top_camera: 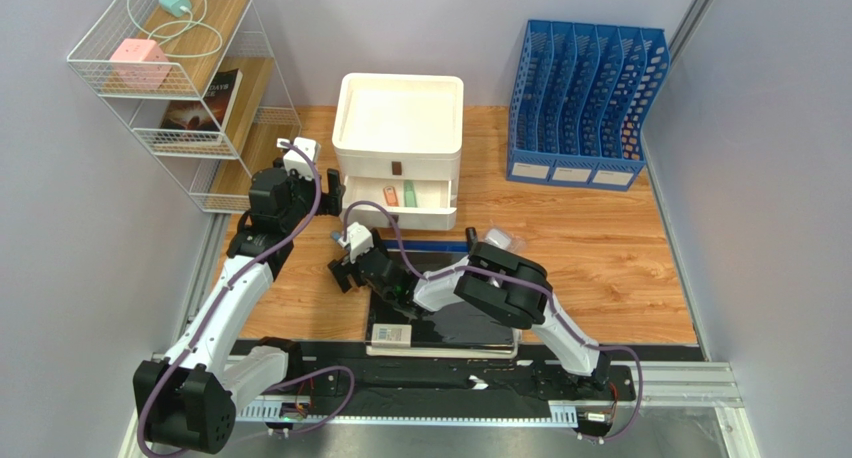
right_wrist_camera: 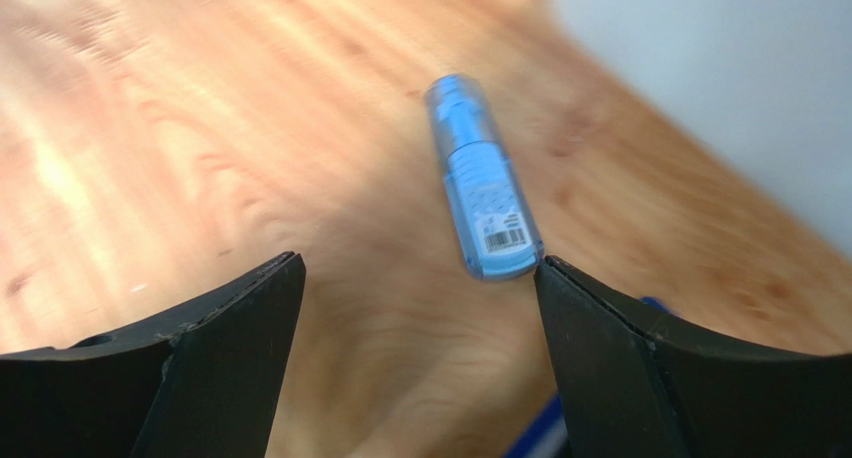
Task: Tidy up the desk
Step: Pick up the stationery from the center of the board.
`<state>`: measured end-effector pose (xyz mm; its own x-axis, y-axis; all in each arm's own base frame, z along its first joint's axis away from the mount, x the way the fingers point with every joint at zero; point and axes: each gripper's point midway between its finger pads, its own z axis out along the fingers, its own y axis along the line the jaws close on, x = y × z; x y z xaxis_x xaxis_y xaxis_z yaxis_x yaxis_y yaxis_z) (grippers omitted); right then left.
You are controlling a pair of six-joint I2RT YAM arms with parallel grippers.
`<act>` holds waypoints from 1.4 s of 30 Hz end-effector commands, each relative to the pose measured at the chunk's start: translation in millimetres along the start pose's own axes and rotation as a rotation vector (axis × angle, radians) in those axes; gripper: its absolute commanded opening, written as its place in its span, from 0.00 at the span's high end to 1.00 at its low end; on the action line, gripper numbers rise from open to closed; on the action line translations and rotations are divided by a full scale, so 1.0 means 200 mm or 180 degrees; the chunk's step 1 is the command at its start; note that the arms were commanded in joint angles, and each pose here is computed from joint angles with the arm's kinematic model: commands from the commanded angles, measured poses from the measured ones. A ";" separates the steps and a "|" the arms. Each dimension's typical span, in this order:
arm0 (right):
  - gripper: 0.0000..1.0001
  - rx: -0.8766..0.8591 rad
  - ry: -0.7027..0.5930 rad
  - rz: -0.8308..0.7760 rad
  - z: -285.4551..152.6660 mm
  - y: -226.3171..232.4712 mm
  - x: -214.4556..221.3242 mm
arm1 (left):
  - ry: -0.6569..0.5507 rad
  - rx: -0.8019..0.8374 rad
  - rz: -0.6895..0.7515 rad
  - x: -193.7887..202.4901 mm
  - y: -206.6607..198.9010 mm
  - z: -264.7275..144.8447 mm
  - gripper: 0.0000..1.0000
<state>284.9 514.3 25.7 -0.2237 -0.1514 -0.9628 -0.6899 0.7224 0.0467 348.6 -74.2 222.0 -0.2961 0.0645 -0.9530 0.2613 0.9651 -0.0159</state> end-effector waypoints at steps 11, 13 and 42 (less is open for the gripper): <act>0.10 -0.0202 0.0048 -0.0371 -0.11 0.22 -0.02 | -0.0149 -0.0005 0.0066 -0.06 0.01 -0.02 0.13; 0.10 -0.0132 0.0076 -0.0378 -0.08 0.18 -0.02 | -0.0173 -0.0005 0.0068 -0.07 0.01 -0.03 0.13; 0.10 -0.0091 0.0171 -0.0191 0.04 -0.02 -0.15 | -0.0186 -0.0069 0.0073 -0.07 0.03 -0.03 0.13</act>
<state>295.3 510.5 52.2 -0.2025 -0.2447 -0.9482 -0.7036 0.7098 -0.0329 346.5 -73.7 223.2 -0.2899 0.0639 -0.9549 0.2608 0.9653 -0.0146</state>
